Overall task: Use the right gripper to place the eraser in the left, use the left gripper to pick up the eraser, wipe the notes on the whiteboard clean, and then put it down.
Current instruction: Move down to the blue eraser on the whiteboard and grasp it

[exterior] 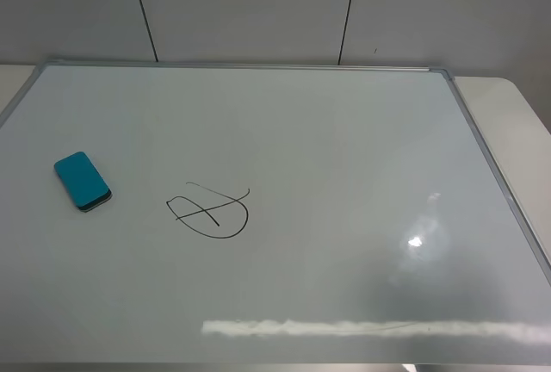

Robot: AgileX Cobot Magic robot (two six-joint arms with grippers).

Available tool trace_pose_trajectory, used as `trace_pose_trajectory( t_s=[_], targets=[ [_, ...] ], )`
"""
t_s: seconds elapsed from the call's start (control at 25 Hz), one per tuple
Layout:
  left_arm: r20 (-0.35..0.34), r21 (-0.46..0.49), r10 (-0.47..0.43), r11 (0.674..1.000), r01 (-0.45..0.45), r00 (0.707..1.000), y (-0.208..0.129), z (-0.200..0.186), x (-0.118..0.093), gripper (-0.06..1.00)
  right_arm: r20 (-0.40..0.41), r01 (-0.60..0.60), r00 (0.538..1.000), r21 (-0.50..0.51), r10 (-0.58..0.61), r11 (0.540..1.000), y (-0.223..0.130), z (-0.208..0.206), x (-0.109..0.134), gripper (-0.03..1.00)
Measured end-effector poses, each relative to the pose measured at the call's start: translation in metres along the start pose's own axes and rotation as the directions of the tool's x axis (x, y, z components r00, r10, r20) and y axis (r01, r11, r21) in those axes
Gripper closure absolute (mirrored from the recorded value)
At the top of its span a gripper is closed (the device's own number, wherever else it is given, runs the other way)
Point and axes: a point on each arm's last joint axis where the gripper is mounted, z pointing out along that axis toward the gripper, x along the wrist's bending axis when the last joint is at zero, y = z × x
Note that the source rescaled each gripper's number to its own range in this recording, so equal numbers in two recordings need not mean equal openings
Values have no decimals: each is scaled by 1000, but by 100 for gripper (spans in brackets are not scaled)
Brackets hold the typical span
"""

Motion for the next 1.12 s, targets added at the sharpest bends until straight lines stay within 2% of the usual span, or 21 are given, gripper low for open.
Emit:
trace_pose_trajectory(
  t_s=[1.12],
  targets=[
    [0,0,0,1000,0,1000,0,0,0,-6,14,-9,1000,1,9,1000,0,0,0,-3]
  ],
)
